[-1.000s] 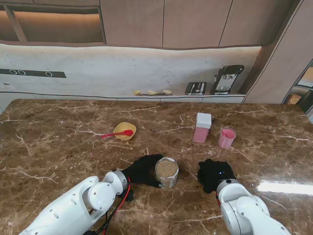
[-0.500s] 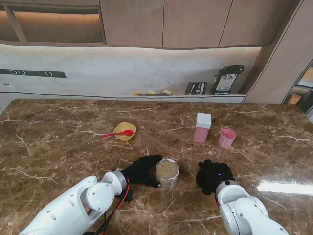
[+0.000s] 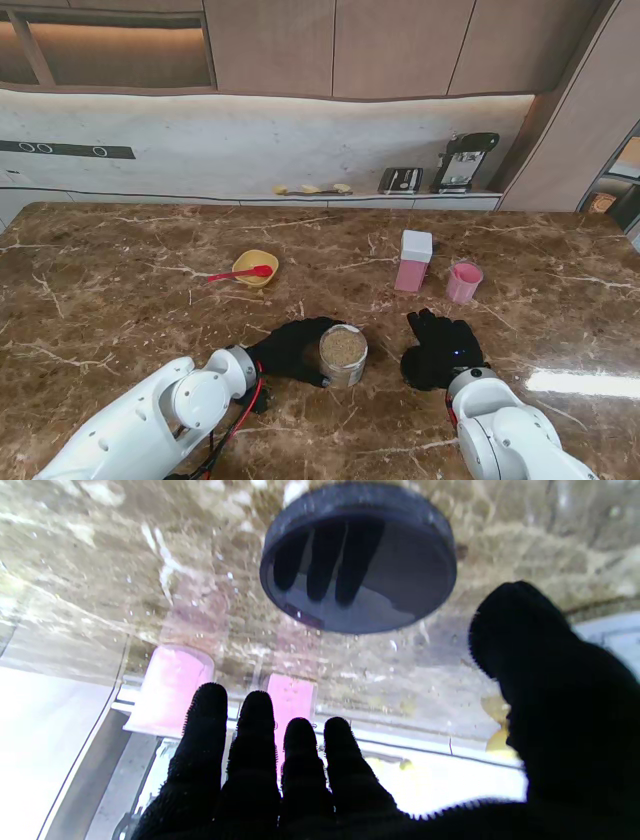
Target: Measure grain into the airtight container
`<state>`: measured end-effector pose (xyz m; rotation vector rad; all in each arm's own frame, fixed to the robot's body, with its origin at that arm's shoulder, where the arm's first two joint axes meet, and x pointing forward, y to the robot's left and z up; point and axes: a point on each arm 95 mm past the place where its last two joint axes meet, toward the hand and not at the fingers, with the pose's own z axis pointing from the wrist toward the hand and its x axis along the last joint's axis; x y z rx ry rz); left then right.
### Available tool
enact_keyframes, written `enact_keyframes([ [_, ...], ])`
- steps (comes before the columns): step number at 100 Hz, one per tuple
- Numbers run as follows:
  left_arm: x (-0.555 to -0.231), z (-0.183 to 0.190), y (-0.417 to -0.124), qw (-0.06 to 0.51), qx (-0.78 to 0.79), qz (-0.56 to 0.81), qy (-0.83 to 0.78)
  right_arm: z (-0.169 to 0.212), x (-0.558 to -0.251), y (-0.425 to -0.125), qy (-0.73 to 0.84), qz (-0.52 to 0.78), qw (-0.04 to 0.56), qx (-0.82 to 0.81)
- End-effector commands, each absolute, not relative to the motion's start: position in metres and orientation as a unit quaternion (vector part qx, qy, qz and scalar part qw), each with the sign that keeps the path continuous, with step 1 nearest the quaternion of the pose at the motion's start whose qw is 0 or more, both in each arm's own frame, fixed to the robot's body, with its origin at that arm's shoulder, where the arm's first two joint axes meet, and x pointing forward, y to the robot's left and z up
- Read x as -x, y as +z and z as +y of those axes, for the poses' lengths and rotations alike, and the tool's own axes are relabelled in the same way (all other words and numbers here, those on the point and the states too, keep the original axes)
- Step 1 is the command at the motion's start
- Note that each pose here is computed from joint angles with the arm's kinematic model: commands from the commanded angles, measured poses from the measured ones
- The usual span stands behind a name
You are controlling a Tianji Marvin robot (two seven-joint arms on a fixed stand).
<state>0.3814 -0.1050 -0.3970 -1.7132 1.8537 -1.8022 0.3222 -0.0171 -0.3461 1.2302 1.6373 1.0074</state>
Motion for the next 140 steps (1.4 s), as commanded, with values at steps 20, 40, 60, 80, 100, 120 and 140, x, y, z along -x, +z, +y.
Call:
enact_keyframes([
  [20,-0.377,-0.087,-0.383,0.045,0.543,0.596,-0.590,-0.019,-0.317,-0.332,0.471,0.613,0.414,-0.481],
  [40,-0.381,-0.067,-0.355,0.084,0.515,0.588,-0.618,-0.026,-0.320,-0.322,0.545,0.564,0.418,-0.459],
  [60,-0.390,-0.046,-0.321,0.113,0.486,0.607,-0.618,-0.028,-0.322,-0.319,0.595,0.519,0.400,-0.465],
  [80,-0.406,-0.027,-0.294,0.160,0.470,0.616,-0.612,-0.028,-0.328,-0.323,0.629,0.481,0.381,-0.477],
  [100,-0.433,-0.011,-0.276,0.221,0.468,0.630,-0.579,-0.028,-0.333,-0.325,0.646,0.461,0.371,-0.483],
  [120,-0.460,-0.002,-0.271,0.254,0.461,0.653,-0.544,-0.030,-0.344,-0.329,0.649,0.449,0.370,-0.490],
  [140,-0.479,0.007,-0.262,0.314,0.446,0.669,-0.505,-0.029,-0.350,-0.333,0.654,0.440,0.367,-0.494],
])
